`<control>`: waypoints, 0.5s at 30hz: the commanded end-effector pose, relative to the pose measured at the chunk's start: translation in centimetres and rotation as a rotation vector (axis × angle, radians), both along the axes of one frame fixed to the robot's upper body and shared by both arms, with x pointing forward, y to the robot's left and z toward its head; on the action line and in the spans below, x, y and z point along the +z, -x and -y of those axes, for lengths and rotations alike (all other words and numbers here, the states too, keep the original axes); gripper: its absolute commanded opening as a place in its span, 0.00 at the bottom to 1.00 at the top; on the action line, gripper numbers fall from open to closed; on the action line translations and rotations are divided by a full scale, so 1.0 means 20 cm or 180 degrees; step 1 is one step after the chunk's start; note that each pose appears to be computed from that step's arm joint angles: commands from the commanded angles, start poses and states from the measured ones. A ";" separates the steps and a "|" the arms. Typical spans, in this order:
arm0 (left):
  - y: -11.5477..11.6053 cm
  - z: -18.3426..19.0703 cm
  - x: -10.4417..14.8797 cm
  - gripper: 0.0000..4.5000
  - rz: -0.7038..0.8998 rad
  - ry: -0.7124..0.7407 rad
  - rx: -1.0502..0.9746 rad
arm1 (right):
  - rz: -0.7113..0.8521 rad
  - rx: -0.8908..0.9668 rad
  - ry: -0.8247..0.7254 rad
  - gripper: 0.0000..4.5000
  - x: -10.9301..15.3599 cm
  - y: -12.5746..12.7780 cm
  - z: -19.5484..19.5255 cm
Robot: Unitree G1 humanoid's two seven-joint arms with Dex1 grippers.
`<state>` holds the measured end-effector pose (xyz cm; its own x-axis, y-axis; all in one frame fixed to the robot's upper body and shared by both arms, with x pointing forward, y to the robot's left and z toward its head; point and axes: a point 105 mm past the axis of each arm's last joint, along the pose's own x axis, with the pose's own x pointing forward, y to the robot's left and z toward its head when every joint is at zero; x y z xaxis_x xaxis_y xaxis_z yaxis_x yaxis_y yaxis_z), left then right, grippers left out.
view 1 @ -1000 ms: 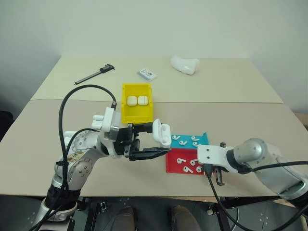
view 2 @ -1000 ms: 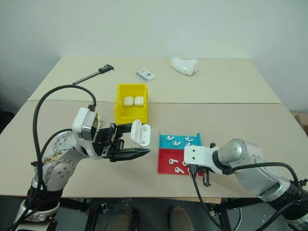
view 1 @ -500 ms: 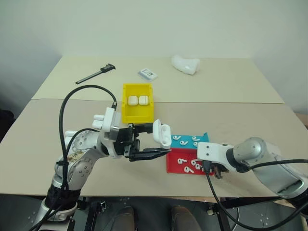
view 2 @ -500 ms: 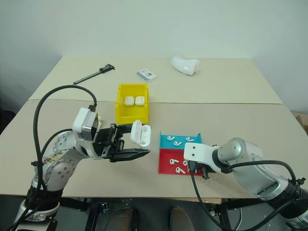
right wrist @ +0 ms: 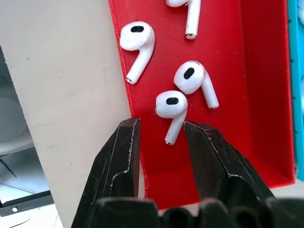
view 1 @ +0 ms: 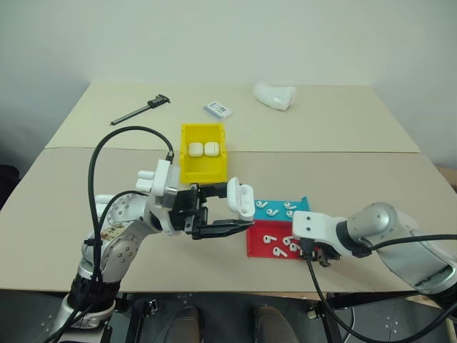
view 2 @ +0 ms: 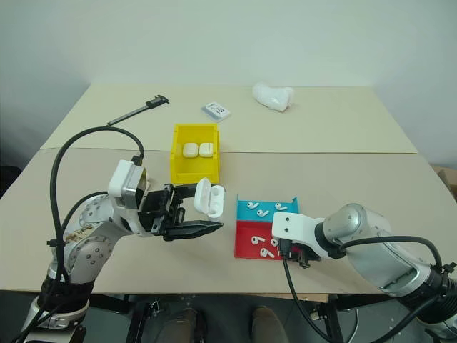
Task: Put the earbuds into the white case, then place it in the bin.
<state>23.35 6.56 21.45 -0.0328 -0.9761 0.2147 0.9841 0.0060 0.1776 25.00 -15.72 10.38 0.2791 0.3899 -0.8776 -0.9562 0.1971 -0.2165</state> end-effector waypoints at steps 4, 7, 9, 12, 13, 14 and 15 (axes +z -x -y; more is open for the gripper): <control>0.03 0.01 0.04 0.62 0.0123 0.0064 -0.0046 | 0.0181 -0.0045 -0.0068 0.41 0.07 -0.04 -0.02; 0.03 0.01 0.04 0.62 0.0119 0.0068 -0.0051 | 0.0181 -0.0061 -0.0070 0.41 0.06 -0.04 -0.03; 0.03 0.01 0.04 0.62 0.0116 0.0070 -0.0052 | 0.0163 -0.0048 -0.0075 0.41 0.06 -0.03 -0.03; 0.03 0.01 0.04 0.62 0.0109 0.0069 -0.0049 | 0.0140 -0.0036 -0.0084 0.41 0.06 -0.03 -0.03; 0.03 0.00 0.04 0.62 0.0109 0.0069 -0.0047 | 0.0143 -0.0044 -0.0085 0.41 0.06 -0.03 -0.03; 0.03 0.00 0.04 0.62 0.0110 0.0070 -0.0046 | 0.0145 -0.0051 -0.0088 0.41 0.06 -0.03 -0.04; 0.03 0.00 0.04 0.62 0.0108 0.0070 -0.0047 | 0.0148 -0.0057 -0.0091 0.41 0.05 -0.03 -0.04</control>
<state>23.37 6.55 21.46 -0.0302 -0.9760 0.2155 0.9842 0.0085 0.1767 25.44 -15.35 10.64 0.3038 0.3969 -0.8661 -0.9464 0.2302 -0.2265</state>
